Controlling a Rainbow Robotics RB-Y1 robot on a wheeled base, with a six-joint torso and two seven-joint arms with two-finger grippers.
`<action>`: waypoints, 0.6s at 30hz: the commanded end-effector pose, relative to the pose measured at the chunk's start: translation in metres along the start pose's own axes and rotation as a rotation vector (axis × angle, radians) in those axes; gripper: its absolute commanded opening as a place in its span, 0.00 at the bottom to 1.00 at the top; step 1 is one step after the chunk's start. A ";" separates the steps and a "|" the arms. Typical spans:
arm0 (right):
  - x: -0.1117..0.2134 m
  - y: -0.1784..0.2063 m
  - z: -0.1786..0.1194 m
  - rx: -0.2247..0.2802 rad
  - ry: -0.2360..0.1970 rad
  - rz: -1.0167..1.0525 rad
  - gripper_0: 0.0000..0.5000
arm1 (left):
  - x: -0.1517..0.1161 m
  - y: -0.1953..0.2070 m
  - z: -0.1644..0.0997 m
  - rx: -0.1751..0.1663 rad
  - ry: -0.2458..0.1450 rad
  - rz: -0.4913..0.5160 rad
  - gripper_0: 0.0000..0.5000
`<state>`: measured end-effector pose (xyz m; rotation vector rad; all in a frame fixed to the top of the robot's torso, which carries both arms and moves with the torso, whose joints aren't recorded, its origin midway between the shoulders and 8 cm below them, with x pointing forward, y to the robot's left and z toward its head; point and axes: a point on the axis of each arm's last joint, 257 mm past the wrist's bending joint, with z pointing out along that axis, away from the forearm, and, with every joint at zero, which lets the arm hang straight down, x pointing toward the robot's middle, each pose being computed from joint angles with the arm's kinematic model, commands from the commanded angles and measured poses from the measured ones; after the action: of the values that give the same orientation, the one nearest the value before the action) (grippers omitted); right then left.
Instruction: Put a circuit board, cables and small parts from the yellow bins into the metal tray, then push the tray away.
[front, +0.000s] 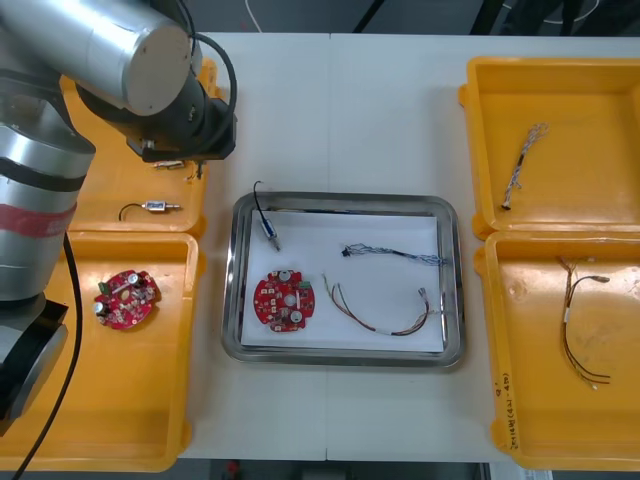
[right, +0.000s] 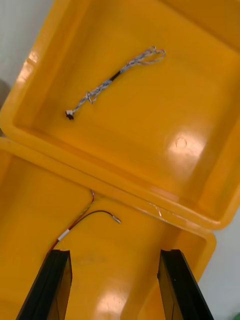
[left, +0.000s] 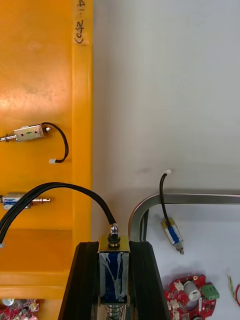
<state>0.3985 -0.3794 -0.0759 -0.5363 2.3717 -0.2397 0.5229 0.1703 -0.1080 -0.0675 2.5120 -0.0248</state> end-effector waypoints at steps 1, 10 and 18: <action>0.029 -0.019 -0.008 0.065 0.045 0.150 1.00 | 0.013 -0.031 0.010 0.037 -0.028 -0.021 0.00; 0.056 -0.015 0.000 0.044 0.082 0.342 1.00 | 0.034 -0.070 0.024 0.098 -0.028 -0.008 0.00; 0.064 -0.015 0.005 0.011 0.071 0.435 1.00 | 0.059 -0.089 0.042 0.134 -0.017 0.003 0.00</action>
<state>0.3675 -0.4139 -0.1130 -0.0812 2.4989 -0.1074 0.5129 0.0983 -0.1679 0.0887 2.4971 -0.1013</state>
